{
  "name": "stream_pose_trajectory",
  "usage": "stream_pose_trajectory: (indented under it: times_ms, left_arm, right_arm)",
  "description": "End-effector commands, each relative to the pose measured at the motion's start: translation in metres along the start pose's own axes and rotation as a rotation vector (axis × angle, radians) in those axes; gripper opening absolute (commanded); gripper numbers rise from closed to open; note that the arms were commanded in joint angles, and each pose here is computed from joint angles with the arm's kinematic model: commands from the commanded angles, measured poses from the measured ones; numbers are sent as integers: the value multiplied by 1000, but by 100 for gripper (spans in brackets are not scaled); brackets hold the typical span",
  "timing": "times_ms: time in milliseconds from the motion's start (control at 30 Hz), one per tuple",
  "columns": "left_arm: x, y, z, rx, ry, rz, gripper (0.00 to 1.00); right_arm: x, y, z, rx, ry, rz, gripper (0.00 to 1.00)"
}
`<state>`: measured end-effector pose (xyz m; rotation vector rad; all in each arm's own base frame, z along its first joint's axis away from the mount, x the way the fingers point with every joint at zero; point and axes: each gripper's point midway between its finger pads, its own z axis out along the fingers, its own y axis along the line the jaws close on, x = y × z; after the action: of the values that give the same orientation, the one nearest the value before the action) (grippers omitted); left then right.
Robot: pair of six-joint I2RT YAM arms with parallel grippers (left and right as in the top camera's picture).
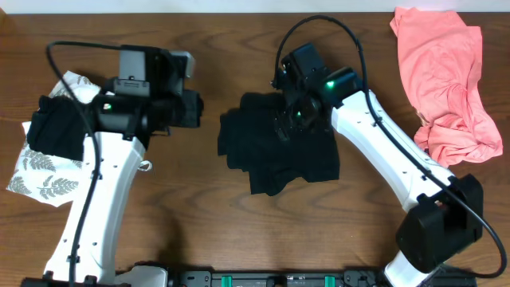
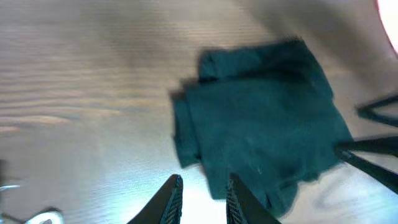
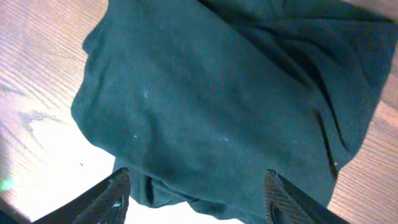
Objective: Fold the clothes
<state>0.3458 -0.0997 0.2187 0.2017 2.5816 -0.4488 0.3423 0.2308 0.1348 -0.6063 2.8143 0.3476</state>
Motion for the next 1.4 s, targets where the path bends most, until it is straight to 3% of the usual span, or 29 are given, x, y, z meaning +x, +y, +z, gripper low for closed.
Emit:
stream_pose_trajectory:
  times_ms: [0, 133, 200, 267, 433, 600, 767, 933, 1000, 1167, 1367]
  left_arm:
    - [22, -25, 21, 90, 99, -5, 25]
    - [50, -46, 47, 117, 211, 22, 24]
    - [66, -55, 62, 126, 274, 45, 19]
    - [85, -60, 79, 128, 341, 63, 6]
    - [115, -60, 118, 119, 443, 59, 6]
    - [149, -53, 138, 95, 584, 25, 6]
    - [184, -50, 129, 58, 749, 5, 6]
    - [199, -50, 116, 38, 829, -3, 6]
    - [204, -49, 111, 31, 854, -10, 6]
    - [206, -49, 102, 31, 871, -1, 6]
    - [146, -69, 103, 108, 584, 78, 6]
  right_arm:
    - [17, 1, 26, -8, 66, -16, 64]
    - [29, 1, 49, -33, 90, 10, 61]
    - [32, -4, 59, -27, 87, 44, 55]
    - [33, -13, 66, -16, 85, 89, 44]
    - [42, -44, 72, 73, 92, 183, 21]
    - [54, -59, 77, 112, 116, 207, 15]
    - [57, -79, 77, 190, 111, 220, 15]
    - [50, -138, 62, 444, 40, 293, 15]
    - [51, -151, 58, 466, 35, 318, 15]
    - [52, -142, 61, 278, 67, 281, 15]
    - [37, -108, 52, 46, 14, 239, 27]
